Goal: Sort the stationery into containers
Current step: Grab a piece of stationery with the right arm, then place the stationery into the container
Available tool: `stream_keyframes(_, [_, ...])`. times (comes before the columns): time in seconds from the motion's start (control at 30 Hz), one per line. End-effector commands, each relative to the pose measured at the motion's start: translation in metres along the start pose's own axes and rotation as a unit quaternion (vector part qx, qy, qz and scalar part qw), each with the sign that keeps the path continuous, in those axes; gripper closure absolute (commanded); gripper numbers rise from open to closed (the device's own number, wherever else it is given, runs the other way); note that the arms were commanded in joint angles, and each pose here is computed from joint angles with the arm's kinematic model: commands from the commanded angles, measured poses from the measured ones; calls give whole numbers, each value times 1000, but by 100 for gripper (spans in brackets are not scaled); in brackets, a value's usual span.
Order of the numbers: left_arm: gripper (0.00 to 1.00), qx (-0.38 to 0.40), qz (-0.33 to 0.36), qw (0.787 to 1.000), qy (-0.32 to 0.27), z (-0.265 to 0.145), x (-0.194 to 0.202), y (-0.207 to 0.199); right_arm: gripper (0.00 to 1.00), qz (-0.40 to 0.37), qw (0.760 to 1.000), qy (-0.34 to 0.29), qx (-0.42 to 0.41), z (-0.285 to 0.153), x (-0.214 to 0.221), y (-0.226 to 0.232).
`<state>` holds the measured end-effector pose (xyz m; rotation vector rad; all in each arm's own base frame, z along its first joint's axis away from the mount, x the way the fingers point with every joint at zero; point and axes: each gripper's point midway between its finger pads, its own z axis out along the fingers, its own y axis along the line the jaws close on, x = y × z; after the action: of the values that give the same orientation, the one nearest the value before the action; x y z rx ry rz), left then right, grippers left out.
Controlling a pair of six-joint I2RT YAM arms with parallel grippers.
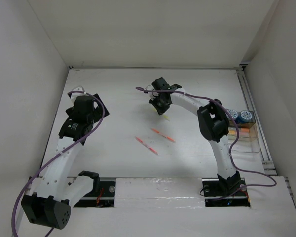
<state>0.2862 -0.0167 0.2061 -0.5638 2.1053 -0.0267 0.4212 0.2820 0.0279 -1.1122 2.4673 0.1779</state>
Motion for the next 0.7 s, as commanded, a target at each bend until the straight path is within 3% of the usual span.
stream_keyframes(0.0, [0, 15, -12, 999, -26, -11, -17, -5, 90, 3, 999, 37, -13, 15, 22, 5])
stream_keyframes(0.07, [0, 15, -12, 999, -26, -11, -17, -5, 100, 10, 999, 32, -18, 13, 22, 8])
stream_keyframes(0.13, [0, 15, -12, 999, -26, -11, -17, -5, 100, 26, 1000, 5, -14, 10, 15, 5])
stream_keyframes(0.2, [0, 17, -13, 999, -30, -14, -18, -5, 100, 63, 995, -79, -2, -23, -22, -3])
stream_keyframes(0.23, [0, 17, -13, 999, -30, -14, -18, -5, 100, 93, 992, -90, 10, -32, -18, -11])
stream_keyframes(0.27, [0, 17, -13, 999, -30, -14, -18, -5, 100, 122, 983, -131, 28, -64, -33, -23])
stream_keyframes(0.33, [0, 15, -15, 999, -36, -16, -20, -4, 100, 226, 956, -184, 37, -93, -42, -46])
stream_keyframes(0.43, [0, 18, -17, 999, -39, -18, -22, -4, 100, 282, 930, -235, 35, -137, -38, -49])
stream_keyframes(0.5, [0, 18, -17, 999, -39, -18, -22, -4, 100, 316, 912, -250, 79, -165, -19, -60])
stream_keyframes(0.6, [0, 20, -19, 999, -44, -20, -24, -4, 100, 391, 869, -273, 135, -198, 19, -76])
stream_keyframes(0.67, [0, 27, -20, 998, -46, -21, -23, -5, 100, 452, 825, -297, 163, -212, 43, -86])
